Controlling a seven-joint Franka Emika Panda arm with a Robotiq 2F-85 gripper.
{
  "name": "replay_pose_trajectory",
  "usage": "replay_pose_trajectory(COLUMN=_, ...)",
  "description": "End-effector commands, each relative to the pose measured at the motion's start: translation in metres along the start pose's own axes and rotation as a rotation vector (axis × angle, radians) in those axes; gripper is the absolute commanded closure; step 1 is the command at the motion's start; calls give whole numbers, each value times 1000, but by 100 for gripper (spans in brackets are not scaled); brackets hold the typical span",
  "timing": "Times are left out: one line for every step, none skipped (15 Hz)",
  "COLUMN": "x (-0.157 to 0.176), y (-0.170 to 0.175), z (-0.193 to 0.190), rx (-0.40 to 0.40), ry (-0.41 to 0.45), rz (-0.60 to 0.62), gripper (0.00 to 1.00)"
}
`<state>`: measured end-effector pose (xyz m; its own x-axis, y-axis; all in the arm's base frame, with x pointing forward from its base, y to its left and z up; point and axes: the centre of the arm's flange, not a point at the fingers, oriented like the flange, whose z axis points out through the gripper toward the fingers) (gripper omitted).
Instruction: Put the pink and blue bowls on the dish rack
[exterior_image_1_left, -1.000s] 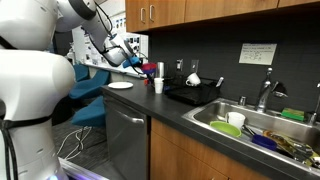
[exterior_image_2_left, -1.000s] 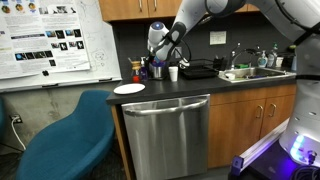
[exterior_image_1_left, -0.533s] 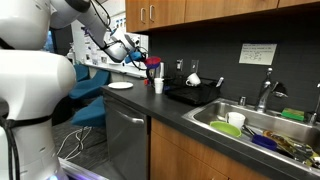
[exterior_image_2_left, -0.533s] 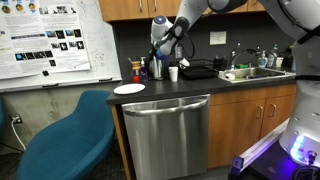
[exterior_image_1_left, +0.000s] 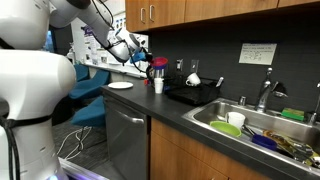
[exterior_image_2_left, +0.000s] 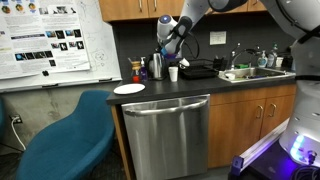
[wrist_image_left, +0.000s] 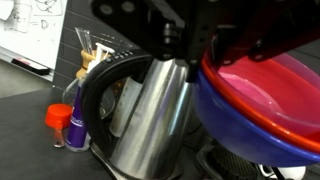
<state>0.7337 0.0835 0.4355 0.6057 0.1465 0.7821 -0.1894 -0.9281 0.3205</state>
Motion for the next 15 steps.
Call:
replay_pose_trajectory(x=-8, y=27, z=-5, rx=-29, ry=-18, rz=91, gripper=97)
replay_pose_trajectory(x=-9, y=35, z=-4, rx=-39, ry=-22, rz=116, gripper=97)
replay_pose_trajectory(x=-9, y=43, z=-3, rx=-48, ry=-27, rz=145, gripper=97)
replay_pose_trajectory(x=-10, y=50, z=-1, rx=-58, ry=-26, rz=171, gripper=97)
replay_pose_trajectory(x=-10, y=57, z=-1, rx=-67, ry=-26, rz=195, gripper=97)
replay_pose_trajectory(x=-10, y=65, z=0, rx=-76, ry=-28, rz=220, gripper=97)
replay_pose_trajectory(x=-11, y=71, z=1, rx=-83, ry=-28, rz=244, gripper=97)
replay_pose_trajectory(x=-11, y=78, z=2, rx=-91, ry=-30, rz=265, gripper=97)
replay_pose_trajectory(x=-12, y=84, z=3, rx=-98, ry=-31, rz=285, gripper=97)
replay_pose_trajectory(x=-13, y=90, z=4, rx=-105, ry=-35, rz=307, gripper=97)
replay_pose_trajectory(x=-15, y=97, z=6, rx=-110, ry=-41, rz=332, gripper=97)
replay_pose_trajectory(x=-18, y=102, z=9, rx=-112, ry=-47, rz=359, gripper=97)
replay_pose_trajectory(x=-20, y=106, z=11, rx=-115, ry=-54, rz=381, gripper=97)
replay_pose_trajectory(x=-23, y=110, z=15, rx=-118, ry=-61, rz=403, gripper=97)
replay_pose_trajectory(x=-27, y=114, z=17, rx=-123, ry=-72, rz=425, gripper=97)
